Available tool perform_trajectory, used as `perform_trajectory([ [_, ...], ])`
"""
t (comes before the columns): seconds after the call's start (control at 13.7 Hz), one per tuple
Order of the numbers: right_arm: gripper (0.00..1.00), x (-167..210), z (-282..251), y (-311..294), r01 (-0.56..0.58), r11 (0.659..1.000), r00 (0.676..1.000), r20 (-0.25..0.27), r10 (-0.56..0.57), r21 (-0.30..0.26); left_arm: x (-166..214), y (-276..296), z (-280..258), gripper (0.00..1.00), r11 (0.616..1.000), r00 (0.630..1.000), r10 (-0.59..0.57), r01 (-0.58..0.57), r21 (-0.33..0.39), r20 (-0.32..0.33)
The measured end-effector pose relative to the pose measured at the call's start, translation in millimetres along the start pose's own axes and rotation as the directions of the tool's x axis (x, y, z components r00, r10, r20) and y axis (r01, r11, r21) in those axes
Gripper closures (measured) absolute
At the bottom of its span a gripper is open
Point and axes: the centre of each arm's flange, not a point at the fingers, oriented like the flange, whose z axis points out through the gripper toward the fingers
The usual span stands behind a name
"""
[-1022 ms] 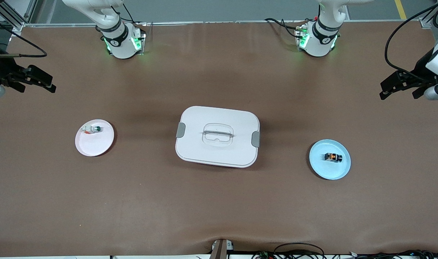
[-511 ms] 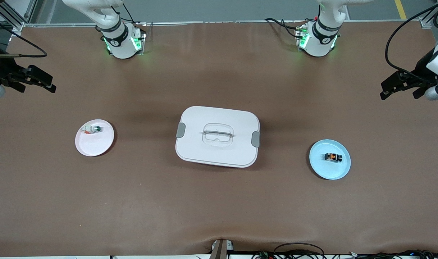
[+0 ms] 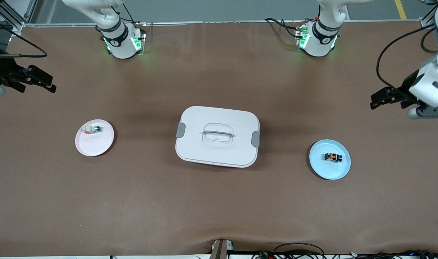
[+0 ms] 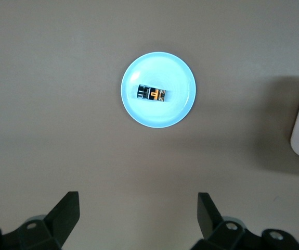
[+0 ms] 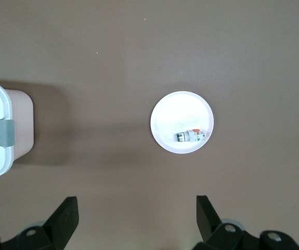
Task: Transfer orange switch to right arm and place
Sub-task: 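Move the left gripper down over the orange switch on the blue plate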
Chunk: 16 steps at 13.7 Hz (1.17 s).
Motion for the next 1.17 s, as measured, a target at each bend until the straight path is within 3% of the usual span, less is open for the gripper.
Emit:
perform_trajectory([
  [0.8,0.0,-0.4,0.3,3.5,-0.008,1.0,1.0,0.005,0.008,0.0,58.2,1.7,136.8,0.0,1.0,0.998,0.03,-0.03,-0.003,0.054],
  [1.17,0.0,0.2,-1.0,3.7,-0.008,1.0,1.0,-0.002,0.008,0.0,76.0,4.2,197.0,0.0,0.994,0.992,0.104,-0.105,0.014,0.07],
])
